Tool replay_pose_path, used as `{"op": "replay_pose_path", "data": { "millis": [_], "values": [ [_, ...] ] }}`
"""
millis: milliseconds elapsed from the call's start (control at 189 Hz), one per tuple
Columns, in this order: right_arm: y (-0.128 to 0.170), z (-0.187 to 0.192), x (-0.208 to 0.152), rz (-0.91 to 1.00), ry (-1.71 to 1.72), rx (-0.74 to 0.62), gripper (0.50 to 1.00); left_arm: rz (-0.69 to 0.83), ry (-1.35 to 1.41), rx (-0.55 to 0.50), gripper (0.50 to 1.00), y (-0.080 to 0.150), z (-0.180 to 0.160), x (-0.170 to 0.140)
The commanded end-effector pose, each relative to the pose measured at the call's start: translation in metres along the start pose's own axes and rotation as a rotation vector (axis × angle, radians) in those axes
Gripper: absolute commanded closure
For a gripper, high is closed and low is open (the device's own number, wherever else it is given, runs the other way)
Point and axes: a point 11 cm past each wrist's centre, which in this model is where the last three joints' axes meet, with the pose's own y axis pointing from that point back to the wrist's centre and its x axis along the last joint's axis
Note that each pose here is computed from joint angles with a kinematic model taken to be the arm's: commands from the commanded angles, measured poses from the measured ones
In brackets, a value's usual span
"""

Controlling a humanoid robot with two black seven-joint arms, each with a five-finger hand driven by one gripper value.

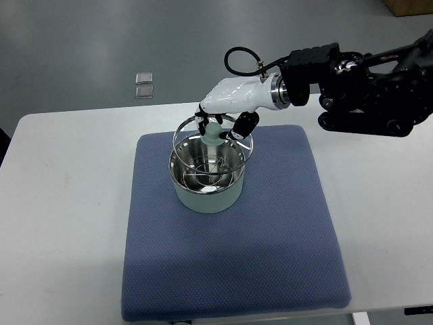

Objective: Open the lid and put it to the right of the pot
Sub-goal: 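Carry the lid beside the pot and lower it onto the mat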

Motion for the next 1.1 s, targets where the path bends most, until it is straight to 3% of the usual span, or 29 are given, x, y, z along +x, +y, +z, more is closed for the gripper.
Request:
{"op": "replay_pose_path", "data": {
  "millis": [0, 291, 328, 535, 741, 1096],
  "values": [
    [0.01, 0.008, 0.0, 0.005, -0.012, -0.022, 1.0, 0.0, 0.0, 0.0, 0.5, 0.0, 0.0, 0.0],
    [0.052, 0.053, -0.025, 0.006, -0.072, -0.136, 1.0, 0.0, 0.0, 0.0, 0.5, 0.0, 0.0, 0.0],
    [0.067, 0.066, -0.041, -0.008, -0.084, -0.17, 1.0, 0.0, 0.0, 0.0, 0.5, 0.0, 0.0, 0.0],
    [0.086, 0.082, -0.078, -0.046, -0.123, -0.213, 1.0, 0.0, 0.0, 0.0, 0.5, 0.0, 0.0, 0.0],
    [0.087, 0.08, -0.112, -0.079, -0.165, -0.212, 1.0, 0.0, 0.0, 0.0, 0.5, 0.0, 0.0, 0.0],
    [0.071, 0.063, -0.139, -0.071, -0.202, -0.165, 1.0, 0.0, 0.0, 0.0, 0.5, 0.0, 0.0, 0.0]
  ]
}}
